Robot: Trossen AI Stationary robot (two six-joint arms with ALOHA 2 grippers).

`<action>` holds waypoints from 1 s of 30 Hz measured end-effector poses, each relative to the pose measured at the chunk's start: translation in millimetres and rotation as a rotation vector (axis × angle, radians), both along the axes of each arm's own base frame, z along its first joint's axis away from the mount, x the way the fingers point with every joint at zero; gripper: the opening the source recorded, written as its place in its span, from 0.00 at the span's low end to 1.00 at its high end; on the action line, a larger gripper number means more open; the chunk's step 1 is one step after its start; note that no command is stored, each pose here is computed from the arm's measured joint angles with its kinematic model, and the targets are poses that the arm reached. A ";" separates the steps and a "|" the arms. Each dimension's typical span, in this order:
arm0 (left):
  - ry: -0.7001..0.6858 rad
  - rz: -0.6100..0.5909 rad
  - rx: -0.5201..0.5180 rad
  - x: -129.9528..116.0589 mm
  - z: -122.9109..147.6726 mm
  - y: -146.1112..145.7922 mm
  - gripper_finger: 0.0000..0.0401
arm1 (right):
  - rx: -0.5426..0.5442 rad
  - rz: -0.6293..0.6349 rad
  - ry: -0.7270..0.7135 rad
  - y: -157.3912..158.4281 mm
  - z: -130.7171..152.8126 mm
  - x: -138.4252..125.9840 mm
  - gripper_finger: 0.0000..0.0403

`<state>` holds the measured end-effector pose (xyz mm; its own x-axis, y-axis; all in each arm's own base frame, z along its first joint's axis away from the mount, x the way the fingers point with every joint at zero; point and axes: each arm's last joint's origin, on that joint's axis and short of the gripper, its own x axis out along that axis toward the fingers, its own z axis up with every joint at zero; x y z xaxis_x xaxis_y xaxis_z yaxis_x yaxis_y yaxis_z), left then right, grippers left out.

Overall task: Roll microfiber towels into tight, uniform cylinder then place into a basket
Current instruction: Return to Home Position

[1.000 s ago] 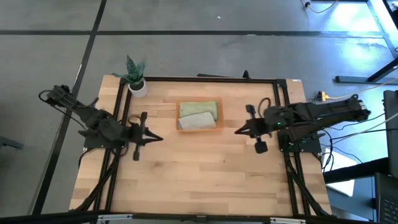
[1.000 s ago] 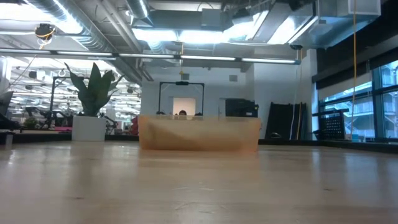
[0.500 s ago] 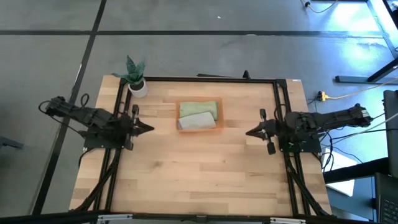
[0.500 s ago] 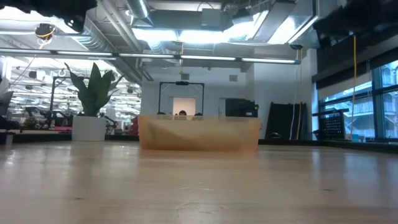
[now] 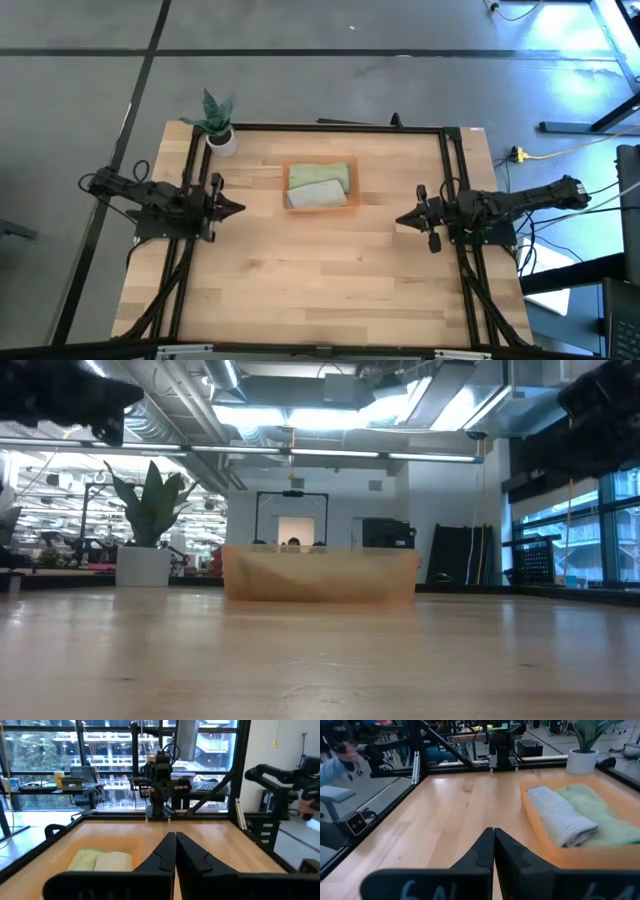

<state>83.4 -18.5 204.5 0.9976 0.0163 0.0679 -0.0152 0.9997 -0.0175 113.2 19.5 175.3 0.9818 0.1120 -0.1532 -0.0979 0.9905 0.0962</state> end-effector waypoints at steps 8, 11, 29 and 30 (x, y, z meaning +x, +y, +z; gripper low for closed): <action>0.023 0.004 0.021 9.5 -31.7 -3.1 0.00 | 0.045 -0.007 0.013 -0.7 -23.0 -3.6 0.03; 0.010 -0.007 0.074 10.2 -33.2 -3.7 0.00 | 0.026 0.015 0.010 -0.2 -22.9 -3.8 0.03; 0.009 0.066 0.017 10.2 -32.9 -1.6 0.03 | -0.108 0.092 0.049 1.3 -28.2 -4.4 0.03; 0.008 0.065 0.006 10.2 -32.9 -1.6 0.03 | -0.102 0.105 0.053 1.7 -28.5 -4.5 0.03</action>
<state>93.6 -20.0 171.6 0.9950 0.0803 0.0599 -0.0798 0.9967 -0.0116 108.7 21.1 146.8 0.9560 0.1945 -0.2198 -0.1985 0.9801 0.0036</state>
